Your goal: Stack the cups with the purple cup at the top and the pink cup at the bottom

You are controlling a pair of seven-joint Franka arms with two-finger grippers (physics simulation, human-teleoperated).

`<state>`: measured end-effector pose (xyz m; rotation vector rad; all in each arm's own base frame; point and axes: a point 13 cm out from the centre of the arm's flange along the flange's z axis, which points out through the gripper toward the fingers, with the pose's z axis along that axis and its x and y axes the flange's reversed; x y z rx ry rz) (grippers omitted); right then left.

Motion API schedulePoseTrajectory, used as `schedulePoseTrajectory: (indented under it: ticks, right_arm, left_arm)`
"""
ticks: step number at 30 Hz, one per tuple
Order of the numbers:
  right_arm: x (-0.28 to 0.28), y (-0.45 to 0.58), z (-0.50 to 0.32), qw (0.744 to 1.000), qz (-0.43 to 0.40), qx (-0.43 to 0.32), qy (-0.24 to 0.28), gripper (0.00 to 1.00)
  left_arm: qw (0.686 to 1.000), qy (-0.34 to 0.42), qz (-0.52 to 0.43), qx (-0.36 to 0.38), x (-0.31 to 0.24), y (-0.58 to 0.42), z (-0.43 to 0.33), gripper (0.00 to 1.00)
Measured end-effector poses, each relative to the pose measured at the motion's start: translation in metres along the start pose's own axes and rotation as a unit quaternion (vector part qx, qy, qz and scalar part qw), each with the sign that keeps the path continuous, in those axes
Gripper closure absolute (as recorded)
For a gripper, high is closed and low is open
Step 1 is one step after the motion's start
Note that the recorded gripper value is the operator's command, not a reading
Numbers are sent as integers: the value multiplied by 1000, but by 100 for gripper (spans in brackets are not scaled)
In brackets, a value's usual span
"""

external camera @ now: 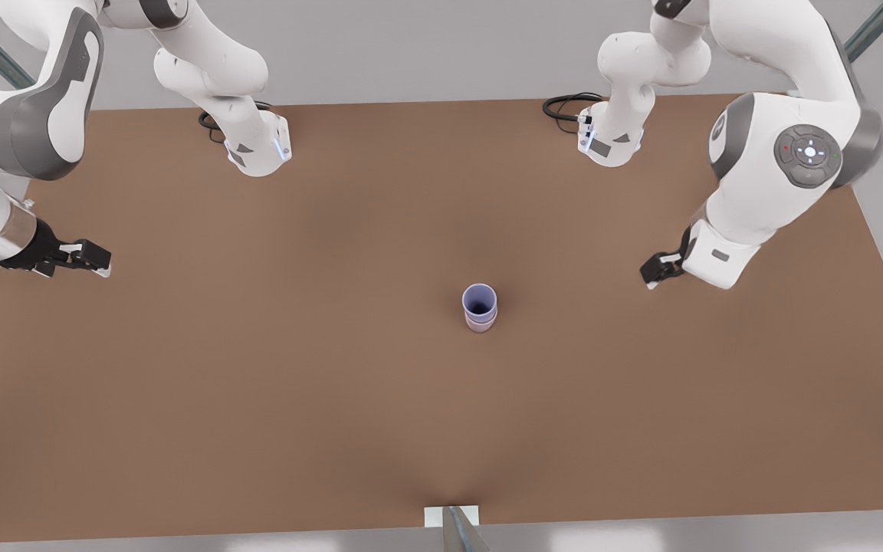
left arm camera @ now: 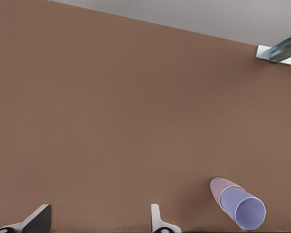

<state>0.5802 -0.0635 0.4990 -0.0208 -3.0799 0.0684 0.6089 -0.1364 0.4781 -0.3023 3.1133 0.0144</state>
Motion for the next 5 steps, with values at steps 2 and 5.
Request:
schedulePoseTrajectory:
  ticks: [2,5]
  right_arm:
    - [0,0,0,1000,0,0,0,0]
    - [0,0,0,1000,-1,0,0,0]
  left_arm:
    - [1000,-3,28,-4,2,11,-9,0]
    - [997,-5,74,-16,7,15,-16,0]
